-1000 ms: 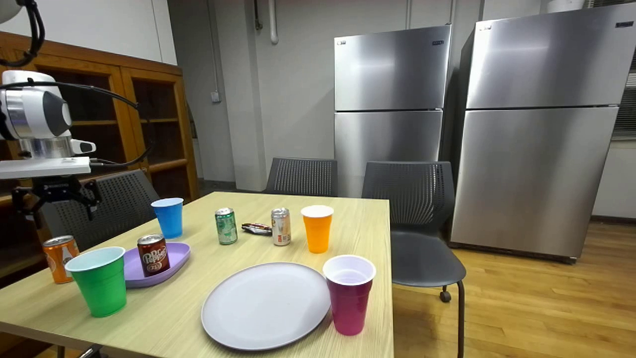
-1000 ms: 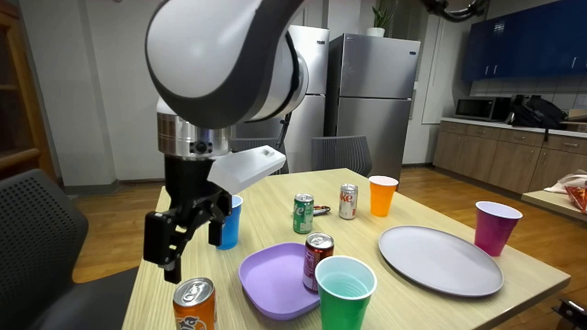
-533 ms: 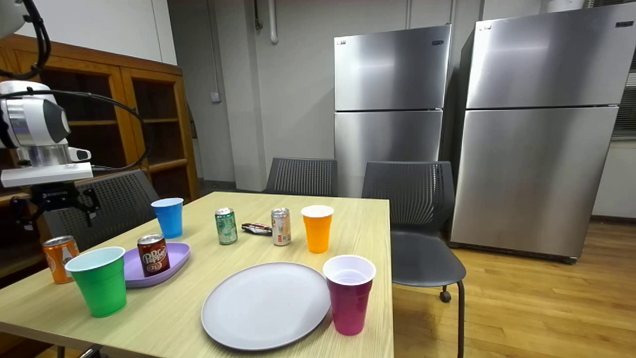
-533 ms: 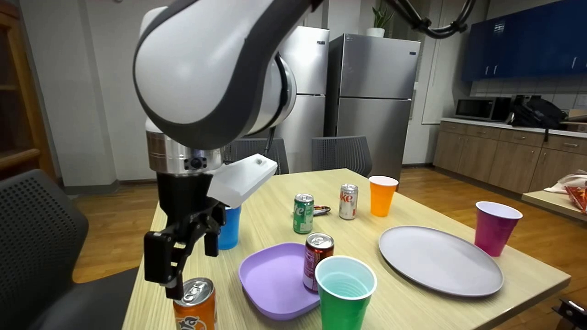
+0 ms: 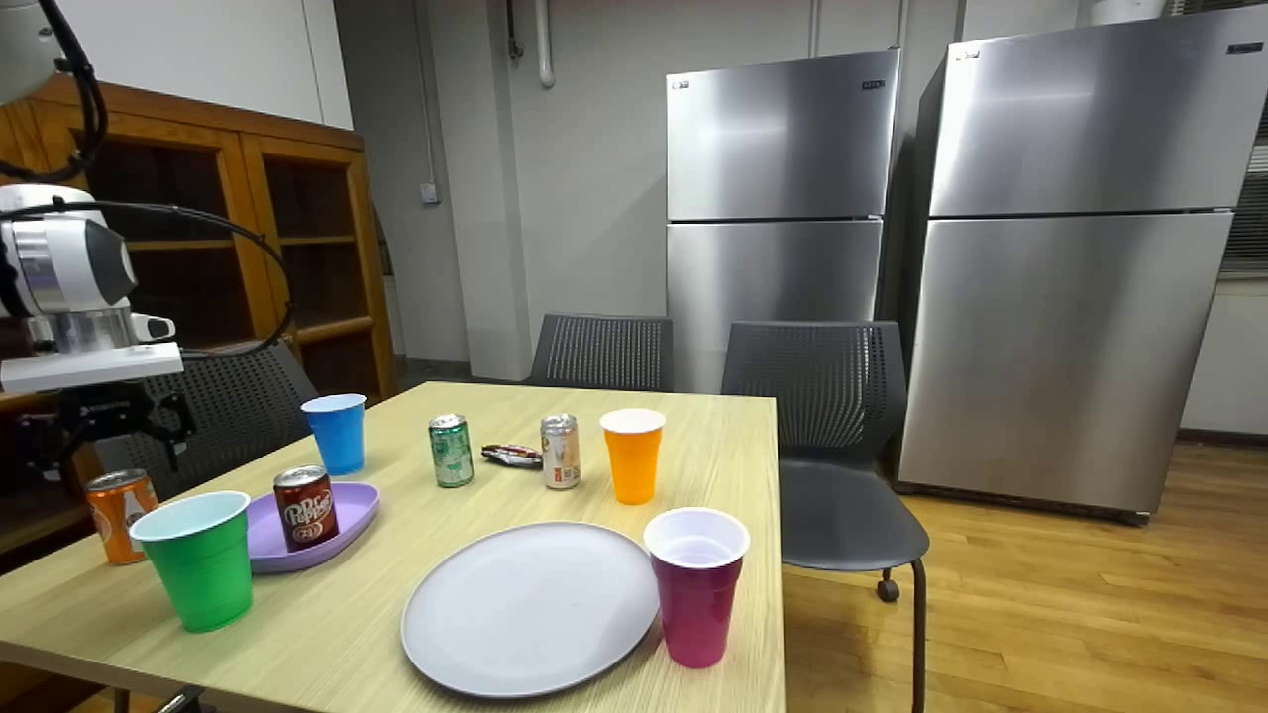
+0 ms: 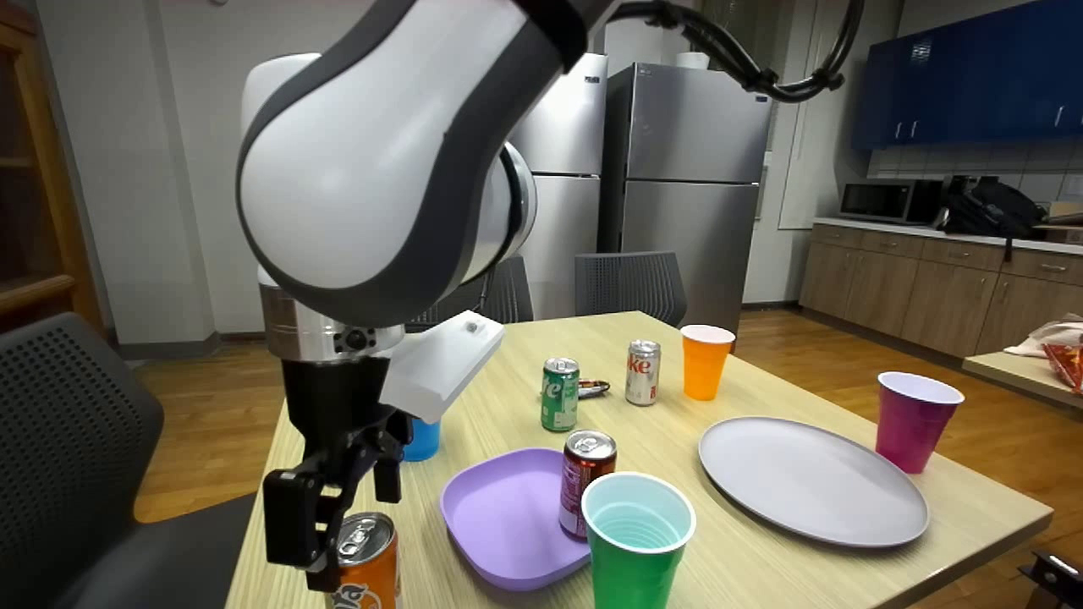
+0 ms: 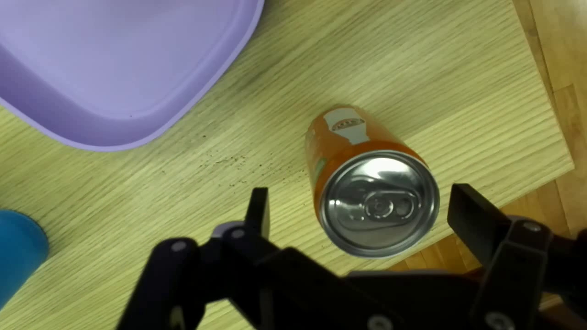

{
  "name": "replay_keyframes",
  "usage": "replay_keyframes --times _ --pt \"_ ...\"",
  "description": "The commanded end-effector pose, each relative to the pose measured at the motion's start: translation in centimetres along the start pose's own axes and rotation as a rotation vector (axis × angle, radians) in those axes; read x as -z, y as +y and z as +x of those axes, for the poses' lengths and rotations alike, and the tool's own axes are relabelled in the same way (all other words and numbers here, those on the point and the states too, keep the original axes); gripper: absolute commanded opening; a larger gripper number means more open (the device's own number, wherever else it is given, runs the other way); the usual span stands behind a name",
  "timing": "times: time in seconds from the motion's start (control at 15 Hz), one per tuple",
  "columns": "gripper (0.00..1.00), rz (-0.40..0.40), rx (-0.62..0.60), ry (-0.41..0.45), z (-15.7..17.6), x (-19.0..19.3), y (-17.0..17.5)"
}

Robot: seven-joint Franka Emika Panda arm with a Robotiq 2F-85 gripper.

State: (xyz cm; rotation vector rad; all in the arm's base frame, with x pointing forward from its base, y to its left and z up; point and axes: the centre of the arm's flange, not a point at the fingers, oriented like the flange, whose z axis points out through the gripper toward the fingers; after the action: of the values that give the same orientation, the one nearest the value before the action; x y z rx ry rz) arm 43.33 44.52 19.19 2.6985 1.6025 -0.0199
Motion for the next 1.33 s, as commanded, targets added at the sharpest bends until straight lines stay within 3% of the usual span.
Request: replay_keyframes --times 0.0,0.13,0.2,0.27,0.4,0.67,1.0,1.27 --pt "1.00 -0.027 0.023 -0.020 0.9 -0.4 -0.2" --pt "1.00 -0.027 0.026 -0.021 0.9 -0.4 -0.2" --pt "0.94 -0.031 0.028 -0.016 0.9 -0.3 -0.2" --pt "0.72 -0.033 0.029 -0.015 0.9 -0.2 -0.3" --pt "0.67 -0.034 0.029 -0.014 1.0 -0.1 -0.3" --pt "0.38 -0.037 0.031 -0.009 1.2 0.2 -0.4" --pt "0.38 -0.032 0.007 0.009 0.9 1.4 0.3" --pt "0.38 -0.044 -0.054 0.031 0.4 3.4 2.9"
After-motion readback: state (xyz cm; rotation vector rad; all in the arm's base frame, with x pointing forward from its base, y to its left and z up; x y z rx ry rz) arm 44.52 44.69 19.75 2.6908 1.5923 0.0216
